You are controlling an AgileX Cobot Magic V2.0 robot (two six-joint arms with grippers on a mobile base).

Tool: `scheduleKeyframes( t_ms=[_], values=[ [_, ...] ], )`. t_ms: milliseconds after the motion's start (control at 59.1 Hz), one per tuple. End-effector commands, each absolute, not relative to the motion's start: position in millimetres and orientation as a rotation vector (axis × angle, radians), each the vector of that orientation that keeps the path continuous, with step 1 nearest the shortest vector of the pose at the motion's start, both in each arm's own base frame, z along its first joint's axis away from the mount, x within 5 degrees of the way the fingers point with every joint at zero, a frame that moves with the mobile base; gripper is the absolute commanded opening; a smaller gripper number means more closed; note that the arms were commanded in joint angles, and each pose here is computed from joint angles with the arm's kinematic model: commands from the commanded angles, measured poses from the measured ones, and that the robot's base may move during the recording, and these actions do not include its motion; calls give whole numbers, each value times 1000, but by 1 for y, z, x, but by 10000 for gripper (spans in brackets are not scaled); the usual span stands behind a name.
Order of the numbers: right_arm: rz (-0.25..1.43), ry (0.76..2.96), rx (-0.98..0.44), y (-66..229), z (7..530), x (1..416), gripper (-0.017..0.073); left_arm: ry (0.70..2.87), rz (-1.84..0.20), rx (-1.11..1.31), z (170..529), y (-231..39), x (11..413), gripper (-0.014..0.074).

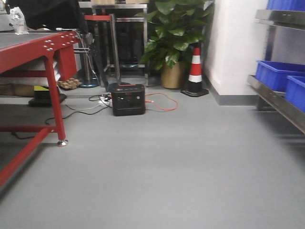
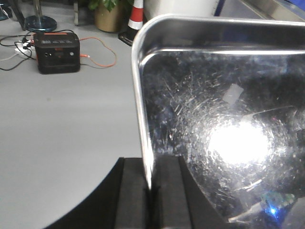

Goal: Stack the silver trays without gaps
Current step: 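Hold the tray while the base drives to the other shelf rack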

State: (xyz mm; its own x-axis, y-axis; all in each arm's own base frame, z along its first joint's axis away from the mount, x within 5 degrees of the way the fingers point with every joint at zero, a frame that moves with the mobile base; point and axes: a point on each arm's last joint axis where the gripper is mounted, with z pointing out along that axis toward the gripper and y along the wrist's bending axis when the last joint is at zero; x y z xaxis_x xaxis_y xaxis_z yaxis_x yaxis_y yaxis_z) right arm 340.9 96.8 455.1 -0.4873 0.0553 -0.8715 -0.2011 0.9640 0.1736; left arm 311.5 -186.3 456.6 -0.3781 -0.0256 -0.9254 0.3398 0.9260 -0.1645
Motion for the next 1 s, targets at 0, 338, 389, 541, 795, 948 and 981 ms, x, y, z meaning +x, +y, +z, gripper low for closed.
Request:
scheduleKeyframes(
  t_ms=[0,338,389,541,795,948,981],
  values=[
    [366,1977,-109,102,468,337,-79,1857,-470,236,468,-193,305,-7],
    [367,1972,-108,102,468,337,-79,1852,-458,239,468,-192,306,-7],
    [367,1972,-108,102,468,337,-79,1852,-458,239,468,-192,306,-7],
    [372,1950,-105,103,470,338,-79,1852,-458,239,468,-192,306,-7],
    [377,1912,-101,103,473,339,-79,1846,-458,240,469,-192,306,-7],
    [378,1896,-99,103,475,340,-79,1846,-458,240,469,-192,306,-7],
    [378,1896,-99,103,475,340,-79,1846,-458,240,469,-192,306,-7]
  ],
)
